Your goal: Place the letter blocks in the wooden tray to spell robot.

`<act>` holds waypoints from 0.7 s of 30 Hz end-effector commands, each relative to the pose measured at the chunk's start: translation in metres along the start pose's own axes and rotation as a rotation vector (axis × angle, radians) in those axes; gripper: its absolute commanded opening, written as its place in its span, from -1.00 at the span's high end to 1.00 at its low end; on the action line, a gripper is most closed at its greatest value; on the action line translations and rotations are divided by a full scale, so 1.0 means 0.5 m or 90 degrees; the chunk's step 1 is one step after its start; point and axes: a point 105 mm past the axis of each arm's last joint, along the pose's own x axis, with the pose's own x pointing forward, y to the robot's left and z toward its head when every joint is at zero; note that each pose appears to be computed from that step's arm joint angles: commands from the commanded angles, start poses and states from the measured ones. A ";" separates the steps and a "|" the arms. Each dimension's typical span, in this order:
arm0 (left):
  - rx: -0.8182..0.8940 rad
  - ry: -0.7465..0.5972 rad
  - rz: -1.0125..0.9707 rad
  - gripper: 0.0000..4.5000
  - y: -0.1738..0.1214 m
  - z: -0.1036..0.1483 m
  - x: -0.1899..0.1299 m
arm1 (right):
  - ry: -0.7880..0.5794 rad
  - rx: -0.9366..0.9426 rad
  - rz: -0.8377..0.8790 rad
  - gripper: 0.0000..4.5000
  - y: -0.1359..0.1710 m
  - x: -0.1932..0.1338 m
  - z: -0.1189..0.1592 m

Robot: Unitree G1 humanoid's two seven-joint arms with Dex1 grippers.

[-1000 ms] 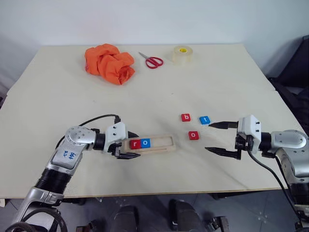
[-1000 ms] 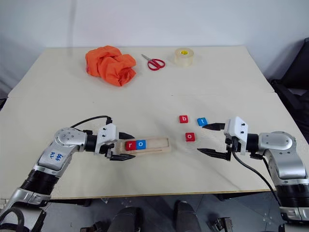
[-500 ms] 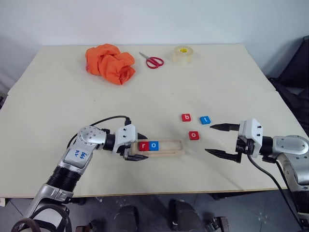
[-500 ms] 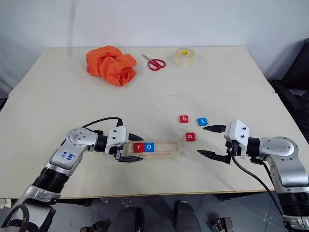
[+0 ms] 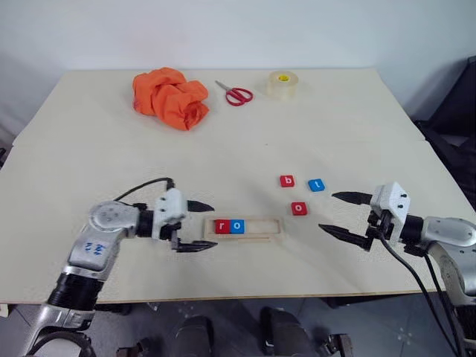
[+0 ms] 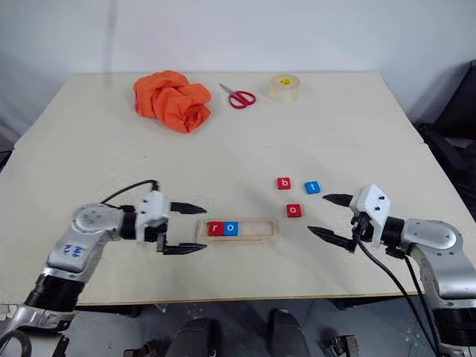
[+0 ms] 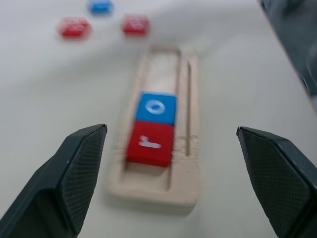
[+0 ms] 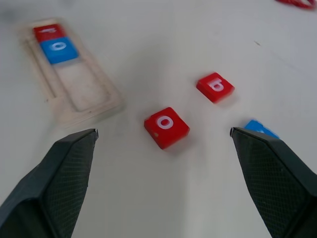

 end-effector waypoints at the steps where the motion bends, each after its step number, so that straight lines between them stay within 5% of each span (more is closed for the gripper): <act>1: 0.031 -0.057 0.006 -0.98 0.001 0.014 -0.039 | -0.040 0.008 -0.066 -1.00 0.006 0.003 0.030; 10: 0.010 -0.045 -0.060 -0.98 -0.027 -0.062 -0.069 | -0.043 0.074 -0.179 -1.00 0.041 0.012 0.016; 21: 0.011 -0.078 -0.083 -0.98 -0.015 -0.039 -0.046 | -0.041 0.093 -0.185 -1.00 0.063 0.025 0.010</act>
